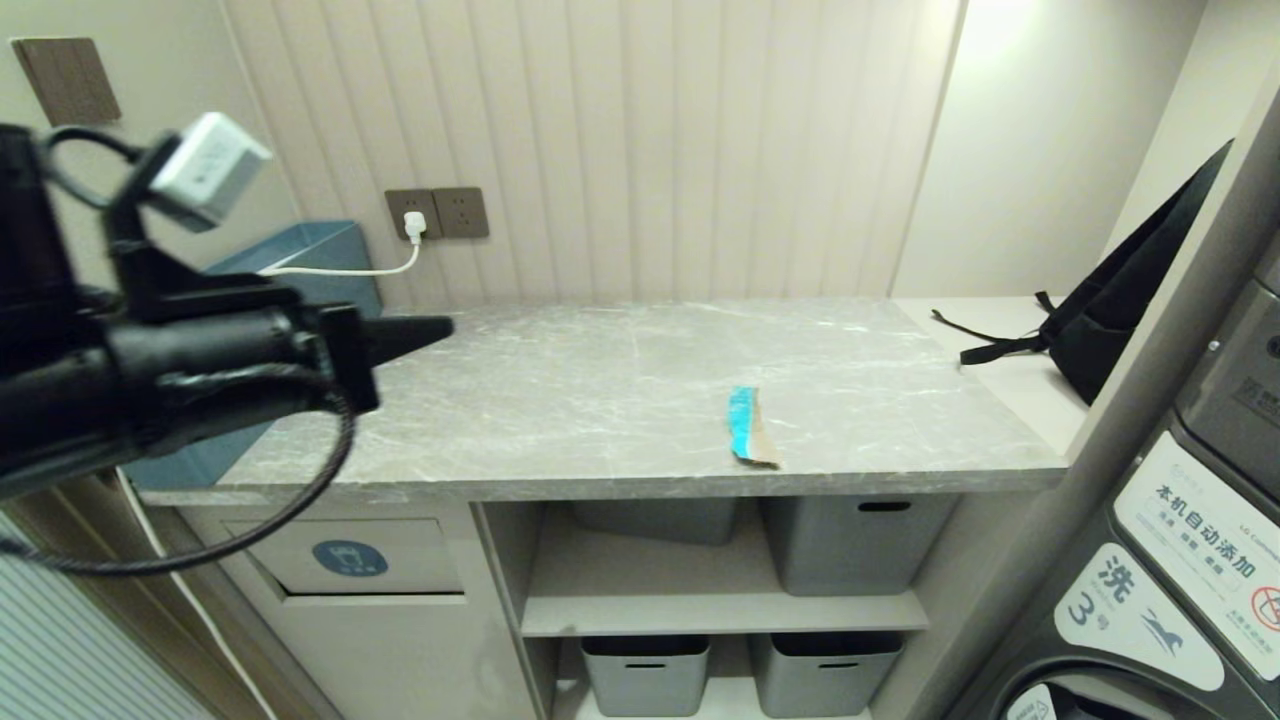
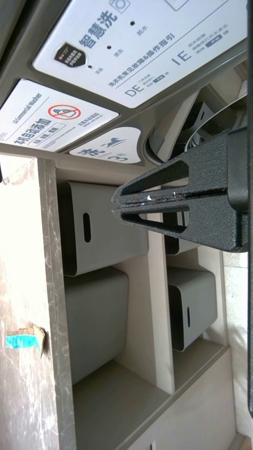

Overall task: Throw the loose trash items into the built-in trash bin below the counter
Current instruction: Pick up the garbage

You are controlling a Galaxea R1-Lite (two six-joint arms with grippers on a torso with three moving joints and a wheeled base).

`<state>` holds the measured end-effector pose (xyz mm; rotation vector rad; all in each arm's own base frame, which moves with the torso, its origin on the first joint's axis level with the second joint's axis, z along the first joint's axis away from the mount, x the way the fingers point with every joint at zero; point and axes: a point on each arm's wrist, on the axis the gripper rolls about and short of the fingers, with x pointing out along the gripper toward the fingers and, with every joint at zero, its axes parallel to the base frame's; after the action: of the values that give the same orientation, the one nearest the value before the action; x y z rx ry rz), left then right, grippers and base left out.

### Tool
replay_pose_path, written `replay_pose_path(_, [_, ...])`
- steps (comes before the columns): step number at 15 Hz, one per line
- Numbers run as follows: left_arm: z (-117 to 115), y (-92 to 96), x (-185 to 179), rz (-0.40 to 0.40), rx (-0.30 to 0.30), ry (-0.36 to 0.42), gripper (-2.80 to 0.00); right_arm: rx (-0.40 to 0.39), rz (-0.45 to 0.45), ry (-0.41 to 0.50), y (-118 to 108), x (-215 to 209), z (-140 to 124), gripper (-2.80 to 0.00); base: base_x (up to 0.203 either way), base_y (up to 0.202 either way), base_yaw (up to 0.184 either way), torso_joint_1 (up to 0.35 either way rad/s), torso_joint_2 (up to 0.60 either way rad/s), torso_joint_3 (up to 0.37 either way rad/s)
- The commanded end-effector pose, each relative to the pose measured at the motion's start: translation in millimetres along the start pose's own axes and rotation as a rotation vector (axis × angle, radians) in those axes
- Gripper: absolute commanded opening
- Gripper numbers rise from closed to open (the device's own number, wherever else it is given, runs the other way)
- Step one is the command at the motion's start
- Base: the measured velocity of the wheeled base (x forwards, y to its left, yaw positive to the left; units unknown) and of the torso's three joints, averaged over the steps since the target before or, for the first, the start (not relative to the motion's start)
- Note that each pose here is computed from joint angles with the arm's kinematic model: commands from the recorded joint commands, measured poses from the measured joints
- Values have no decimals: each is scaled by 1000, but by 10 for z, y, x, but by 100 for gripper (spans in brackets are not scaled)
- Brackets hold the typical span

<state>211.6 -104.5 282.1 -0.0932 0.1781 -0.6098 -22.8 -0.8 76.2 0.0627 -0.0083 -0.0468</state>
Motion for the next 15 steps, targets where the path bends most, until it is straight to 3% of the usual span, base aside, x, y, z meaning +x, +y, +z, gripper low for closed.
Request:
replay_pose_path(1, [-262, -78, 841, -46, -20, 143, -280, 0, -1, 2, 0, 2, -4, -280, 0, 0, 0, 0, 0, 0])
replay_pose_path(6, [-468, -293, 1901, -92, -21, 165, -280, 0, -1, 2, 0, 2, -4, -280, 0, 0, 0, 0, 0, 0])
replay_pose_path(12, [-737, -378, 2801, -75, 26, 143, -280, 0, -1, 2, 0, 2, -4, -280, 0, 0, 0, 0, 0, 0])
replay_pose_path(13, [-868, -392, 2898, -70, 51, 160, -201, 0, -1, 2, 0, 2, -4, -280, 0, 0, 0, 0, 0, 0])
replay_pose_path(14, [-977, -398, 2962, -70, 73, 168, 0, 0, -1, 2, 0, 2, -4, -280, 0, 0, 0, 0, 0, 0])
replay_pose_path(15, [-1046, -405, 3025, -74, 90, 141, 0, 0, -1, 2, 0, 2, -4, -280, 0, 0, 0, 0, 0, 0])
